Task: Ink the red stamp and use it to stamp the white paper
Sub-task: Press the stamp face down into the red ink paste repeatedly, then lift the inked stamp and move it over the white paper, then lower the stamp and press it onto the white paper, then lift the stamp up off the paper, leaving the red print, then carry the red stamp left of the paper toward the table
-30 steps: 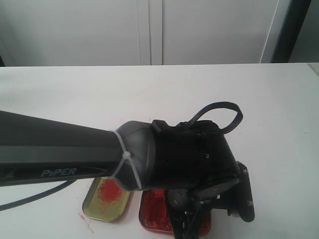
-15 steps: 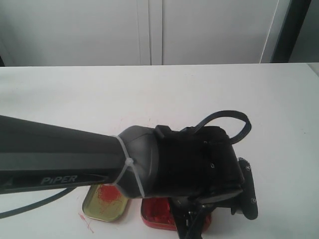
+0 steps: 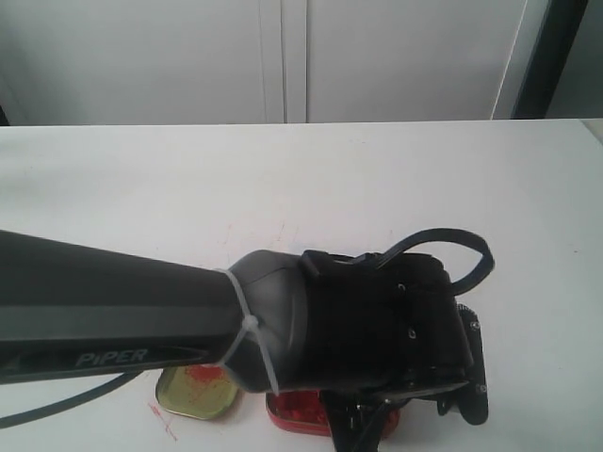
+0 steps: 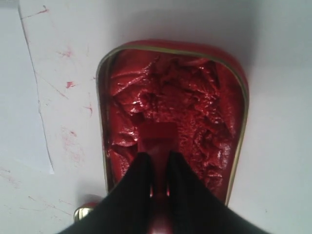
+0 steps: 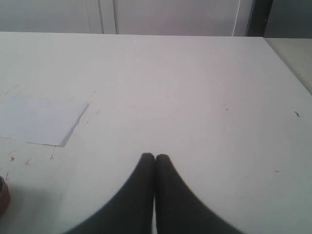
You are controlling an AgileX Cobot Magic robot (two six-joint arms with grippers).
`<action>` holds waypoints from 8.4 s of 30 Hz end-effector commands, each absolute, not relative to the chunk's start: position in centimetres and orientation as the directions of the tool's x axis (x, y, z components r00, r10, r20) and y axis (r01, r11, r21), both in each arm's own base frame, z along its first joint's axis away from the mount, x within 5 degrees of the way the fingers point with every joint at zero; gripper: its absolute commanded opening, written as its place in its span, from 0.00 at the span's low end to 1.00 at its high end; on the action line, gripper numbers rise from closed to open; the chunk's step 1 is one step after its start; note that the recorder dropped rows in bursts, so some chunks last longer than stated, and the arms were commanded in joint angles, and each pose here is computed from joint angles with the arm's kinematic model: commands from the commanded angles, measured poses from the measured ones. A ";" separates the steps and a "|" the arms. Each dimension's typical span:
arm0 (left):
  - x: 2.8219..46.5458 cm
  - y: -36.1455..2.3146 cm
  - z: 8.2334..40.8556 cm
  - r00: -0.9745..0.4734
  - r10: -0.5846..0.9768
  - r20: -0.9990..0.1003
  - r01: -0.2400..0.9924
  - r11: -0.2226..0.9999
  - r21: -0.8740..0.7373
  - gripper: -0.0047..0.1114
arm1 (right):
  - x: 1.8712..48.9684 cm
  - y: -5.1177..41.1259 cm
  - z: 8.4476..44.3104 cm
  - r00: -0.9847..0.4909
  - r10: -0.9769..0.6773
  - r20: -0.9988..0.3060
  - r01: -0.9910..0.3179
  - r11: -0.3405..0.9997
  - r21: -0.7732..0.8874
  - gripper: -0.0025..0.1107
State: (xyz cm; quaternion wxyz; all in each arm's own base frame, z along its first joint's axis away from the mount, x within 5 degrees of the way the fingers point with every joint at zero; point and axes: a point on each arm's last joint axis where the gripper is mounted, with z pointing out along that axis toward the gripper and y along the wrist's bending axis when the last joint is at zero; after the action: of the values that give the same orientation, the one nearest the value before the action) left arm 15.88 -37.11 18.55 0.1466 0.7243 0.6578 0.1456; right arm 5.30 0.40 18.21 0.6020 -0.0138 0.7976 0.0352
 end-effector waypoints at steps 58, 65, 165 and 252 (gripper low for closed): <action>30.2 -33.0 27.9 -0.375 0.884 -0.278 0.894 0.425 0.145 0.04 | 5.3 0.4 18.2 -0.261 0.024 -0.965 -0.058 0.998 0.040 0.02; 33.0 -33.8 25.8 -0.462 0.861 -0.213 0.863 0.491 0.114 0.04 | 5.3 0.4 18.2 -0.261 0.024 -0.965 -0.058 0.998 0.040 0.02; 35.8 -34.6 17.8 -0.569 0.819 -0.076 0.819 0.573 0.039 0.04 | 5.3 0.4 18.2 -0.262 0.046 -0.964 -0.052 0.997 0.062 0.02; 33.8 -26.1 25.7 -0.666 0.740 -0.096 0.744 0.667 -0.020 0.04 | 5.3 0.4 18.2 -0.262 0.046 -0.964 -0.052 0.997 0.062 0.02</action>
State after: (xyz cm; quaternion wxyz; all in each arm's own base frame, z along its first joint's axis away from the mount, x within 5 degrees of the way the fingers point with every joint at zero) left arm 34.63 -27.89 25.07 0.0714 0.4145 0.9070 -0.0214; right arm 5.30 0.40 18.21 0.6016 -0.0056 0.7977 0.0413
